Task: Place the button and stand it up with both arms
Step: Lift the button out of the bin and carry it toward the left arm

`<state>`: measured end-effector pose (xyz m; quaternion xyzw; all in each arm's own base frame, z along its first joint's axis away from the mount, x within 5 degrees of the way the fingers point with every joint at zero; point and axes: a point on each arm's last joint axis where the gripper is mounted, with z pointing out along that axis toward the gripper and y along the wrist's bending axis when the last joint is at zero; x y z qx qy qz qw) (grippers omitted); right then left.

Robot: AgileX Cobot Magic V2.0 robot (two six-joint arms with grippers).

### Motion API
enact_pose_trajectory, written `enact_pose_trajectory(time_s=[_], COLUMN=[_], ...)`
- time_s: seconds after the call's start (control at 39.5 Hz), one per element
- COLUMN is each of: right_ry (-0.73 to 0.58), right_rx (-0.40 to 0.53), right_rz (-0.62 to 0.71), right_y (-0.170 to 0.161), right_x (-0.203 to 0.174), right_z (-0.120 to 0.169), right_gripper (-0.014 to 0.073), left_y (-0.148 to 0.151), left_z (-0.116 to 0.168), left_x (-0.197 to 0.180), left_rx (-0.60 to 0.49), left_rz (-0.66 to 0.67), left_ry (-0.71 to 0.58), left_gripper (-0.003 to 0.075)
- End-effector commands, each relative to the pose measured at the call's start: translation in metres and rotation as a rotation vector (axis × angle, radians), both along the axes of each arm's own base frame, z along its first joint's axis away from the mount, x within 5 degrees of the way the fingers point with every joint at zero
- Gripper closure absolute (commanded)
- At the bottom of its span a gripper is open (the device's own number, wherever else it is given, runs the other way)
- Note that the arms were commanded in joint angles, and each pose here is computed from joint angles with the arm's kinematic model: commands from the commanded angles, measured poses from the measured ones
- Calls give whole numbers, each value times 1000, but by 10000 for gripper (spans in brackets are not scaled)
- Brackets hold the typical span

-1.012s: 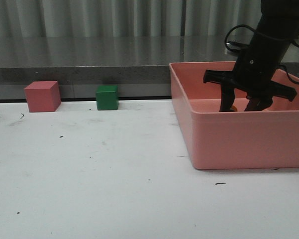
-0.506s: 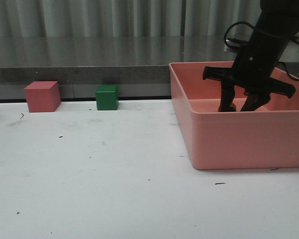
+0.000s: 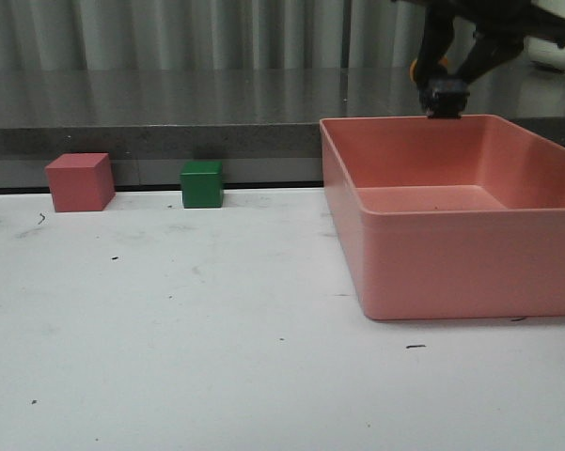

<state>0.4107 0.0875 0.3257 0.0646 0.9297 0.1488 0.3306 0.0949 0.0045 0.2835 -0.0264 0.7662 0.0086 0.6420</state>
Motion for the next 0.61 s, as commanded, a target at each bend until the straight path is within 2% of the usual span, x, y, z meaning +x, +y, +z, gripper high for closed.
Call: enact_pose_trajectory(time_s=[0.0, 0.08, 0.25, 0.4, 0.58], right_ry=[-190, -211, -196, -180, -107], right_rx=[41, 55, 82, 120, 114], right_rz=[45, 103, 273, 414, 524], right_y=[15, 36, 102, 166, 224], right_x=[-23, -35, -57, -75, -83], right_z=[58, 66, 60, 39, 4], right_gripper=[359, 360, 360, 360, 360], left_y=[0, 0, 0, 0, 0], left_z=[19, 19, 19, 19, 19], left_x=[2, 2, 2, 2, 2], left_rx=[-8, -8, -8, -8, -8], left_rz=[-1, -1, -1, -1, -1], left_ry=[-108, -108, -108, -108, -108], left_gripper=[81, 81, 81, 81, 81])
